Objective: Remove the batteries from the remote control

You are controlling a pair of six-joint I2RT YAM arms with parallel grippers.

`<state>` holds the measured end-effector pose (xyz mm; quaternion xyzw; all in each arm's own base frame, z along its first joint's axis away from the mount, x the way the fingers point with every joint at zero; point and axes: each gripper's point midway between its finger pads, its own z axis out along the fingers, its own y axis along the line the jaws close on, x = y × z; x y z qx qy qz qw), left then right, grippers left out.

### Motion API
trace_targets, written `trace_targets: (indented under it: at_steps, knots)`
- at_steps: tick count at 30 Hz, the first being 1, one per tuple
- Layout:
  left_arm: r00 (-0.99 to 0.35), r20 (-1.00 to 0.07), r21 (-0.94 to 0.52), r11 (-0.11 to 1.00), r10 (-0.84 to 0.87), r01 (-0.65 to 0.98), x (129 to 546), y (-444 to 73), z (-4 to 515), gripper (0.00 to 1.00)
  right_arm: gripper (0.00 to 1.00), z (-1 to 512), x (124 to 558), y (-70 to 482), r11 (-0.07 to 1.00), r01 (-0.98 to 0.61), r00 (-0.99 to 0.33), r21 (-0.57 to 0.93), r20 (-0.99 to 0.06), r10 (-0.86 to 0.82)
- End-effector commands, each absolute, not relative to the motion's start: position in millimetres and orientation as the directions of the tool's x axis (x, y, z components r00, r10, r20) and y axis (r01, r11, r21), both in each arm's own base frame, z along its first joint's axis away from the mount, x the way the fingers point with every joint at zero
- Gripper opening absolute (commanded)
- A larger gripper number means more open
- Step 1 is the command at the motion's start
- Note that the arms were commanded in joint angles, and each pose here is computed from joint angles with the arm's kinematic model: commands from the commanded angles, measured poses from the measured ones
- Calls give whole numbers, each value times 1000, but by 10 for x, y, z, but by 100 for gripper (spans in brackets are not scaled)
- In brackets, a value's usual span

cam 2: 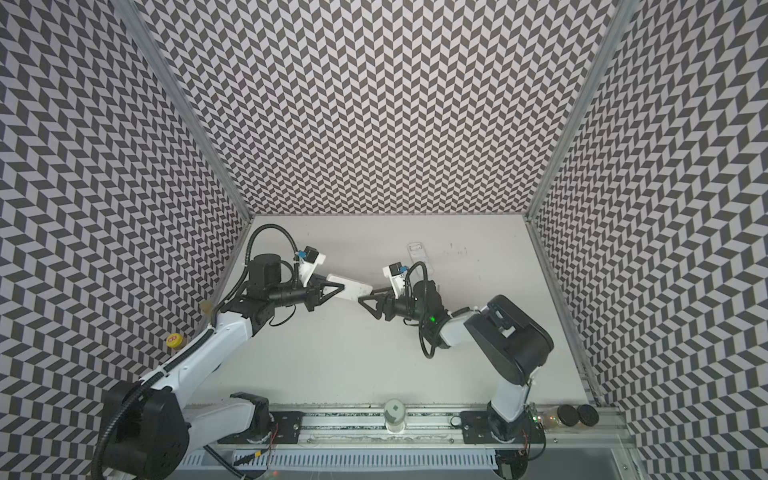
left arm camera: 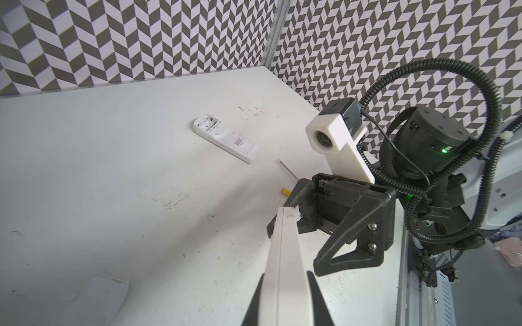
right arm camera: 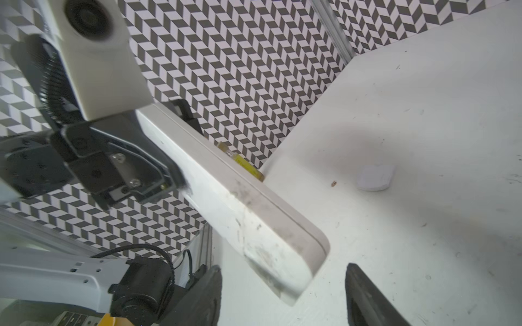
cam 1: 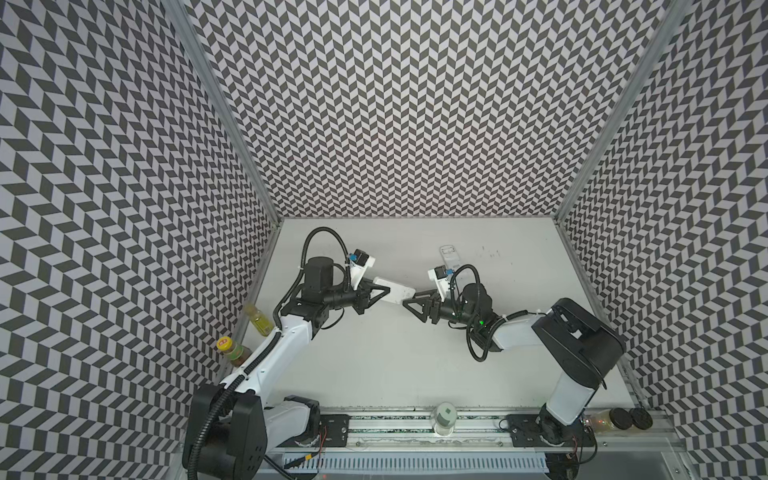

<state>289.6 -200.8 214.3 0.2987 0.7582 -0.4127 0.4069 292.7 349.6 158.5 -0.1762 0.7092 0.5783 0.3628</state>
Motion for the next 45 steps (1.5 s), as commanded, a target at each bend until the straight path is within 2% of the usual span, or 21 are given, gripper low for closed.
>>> trace_targets:
  at_steps: [1,11,15,19,23,28,30,34,40,45]
  knots:
    - [-452,-887,-379,407,98,831,2836,-2072,2286,0,65,1877,2900,3537,176,-721,-639,670,-741,208]
    - [-434,-893,-349,426,119,835,2824,-2065,2229,0,40,1819,2953,3534,196,-707,-646,679,-734,212]
    - [-429,-896,-347,415,118,841,2801,-2073,2286,0,24,1759,3021,3459,229,-669,-666,707,-708,236]
    - [-419,-899,-329,434,129,839,2801,-2061,2227,0,19,1730,3044,3386,261,-671,-651,694,-720,240]
    - [-423,-896,-326,451,131,831,2837,-2040,2235,0,17,1771,3003,3348,246,-669,-656,701,-713,248]
    - [-491,-867,-328,636,92,699,3119,-1853,2071,0,16,1745,2963,3287,269,-672,-648,690,-724,238]
    - [-515,-855,-345,667,67,660,3171,-1805,2046,0,16,1758,2941,3262,263,-667,-654,697,-717,243]
    - [-528,-847,-364,662,56,655,3157,-1831,1966,0,17,1749,2916,3268,257,-667,-660,699,-715,232]
    - [-532,-845,-377,643,57,667,3136,-1871,1954,0,33,1826,2901,3285,234,-670,-664,705,-709,236]
    - [-530,-845,-370,643,66,670,3127,-1882,1977,0,34,1805,2904,3282,241,-661,-671,710,-704,233]
